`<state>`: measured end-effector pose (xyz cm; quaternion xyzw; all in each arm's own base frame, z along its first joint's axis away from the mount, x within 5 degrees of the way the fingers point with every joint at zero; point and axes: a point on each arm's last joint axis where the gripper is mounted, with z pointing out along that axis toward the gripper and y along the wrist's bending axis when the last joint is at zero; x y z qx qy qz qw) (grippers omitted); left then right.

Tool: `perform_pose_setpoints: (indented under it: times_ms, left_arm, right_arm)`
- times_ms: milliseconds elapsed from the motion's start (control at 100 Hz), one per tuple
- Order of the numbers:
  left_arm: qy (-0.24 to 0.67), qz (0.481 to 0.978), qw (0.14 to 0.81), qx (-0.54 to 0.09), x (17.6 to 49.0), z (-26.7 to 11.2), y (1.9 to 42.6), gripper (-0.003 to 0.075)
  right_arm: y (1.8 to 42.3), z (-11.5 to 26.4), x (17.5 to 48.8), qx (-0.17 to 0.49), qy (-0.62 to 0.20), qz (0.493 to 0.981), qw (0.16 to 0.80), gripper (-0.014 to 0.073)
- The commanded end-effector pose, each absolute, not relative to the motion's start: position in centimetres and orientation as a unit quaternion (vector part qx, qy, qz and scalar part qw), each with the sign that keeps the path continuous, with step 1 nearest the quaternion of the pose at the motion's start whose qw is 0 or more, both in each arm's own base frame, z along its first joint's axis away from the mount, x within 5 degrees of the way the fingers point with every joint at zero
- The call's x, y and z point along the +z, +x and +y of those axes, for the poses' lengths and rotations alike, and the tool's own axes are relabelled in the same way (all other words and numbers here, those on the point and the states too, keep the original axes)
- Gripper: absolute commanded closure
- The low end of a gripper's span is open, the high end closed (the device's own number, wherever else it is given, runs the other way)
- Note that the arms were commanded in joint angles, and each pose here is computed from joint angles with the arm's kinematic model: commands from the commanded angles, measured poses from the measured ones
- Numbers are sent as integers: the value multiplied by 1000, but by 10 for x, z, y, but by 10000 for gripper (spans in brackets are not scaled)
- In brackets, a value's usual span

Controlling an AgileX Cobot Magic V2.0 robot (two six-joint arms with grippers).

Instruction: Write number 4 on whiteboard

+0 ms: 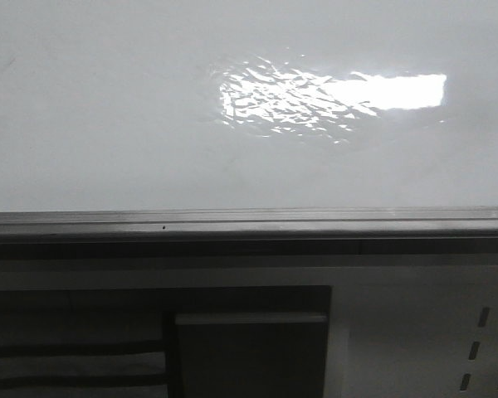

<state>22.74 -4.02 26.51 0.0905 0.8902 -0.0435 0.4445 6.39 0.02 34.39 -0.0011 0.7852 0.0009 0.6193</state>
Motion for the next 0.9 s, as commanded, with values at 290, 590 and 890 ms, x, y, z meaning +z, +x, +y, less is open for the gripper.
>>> perform_pose_setpoints:
  times_ms: [290, 590, 890]
  left_arm:
    - [90, 873, 476, -46, 278, -43, 236, 496]
    - [89, 875, 473, -49, 281, -43, 232, 742]
    - [221, 885, 401, -80, 338, -72, 208, 741]
  right_arm:
    - [66, 0, 361, -1, 1, 753, 658, 158]
    - [65, 0, 361, -1, 1, 759, 652, 158]
    - [68, 34, 389, 109, -183, 813, 542, 158]
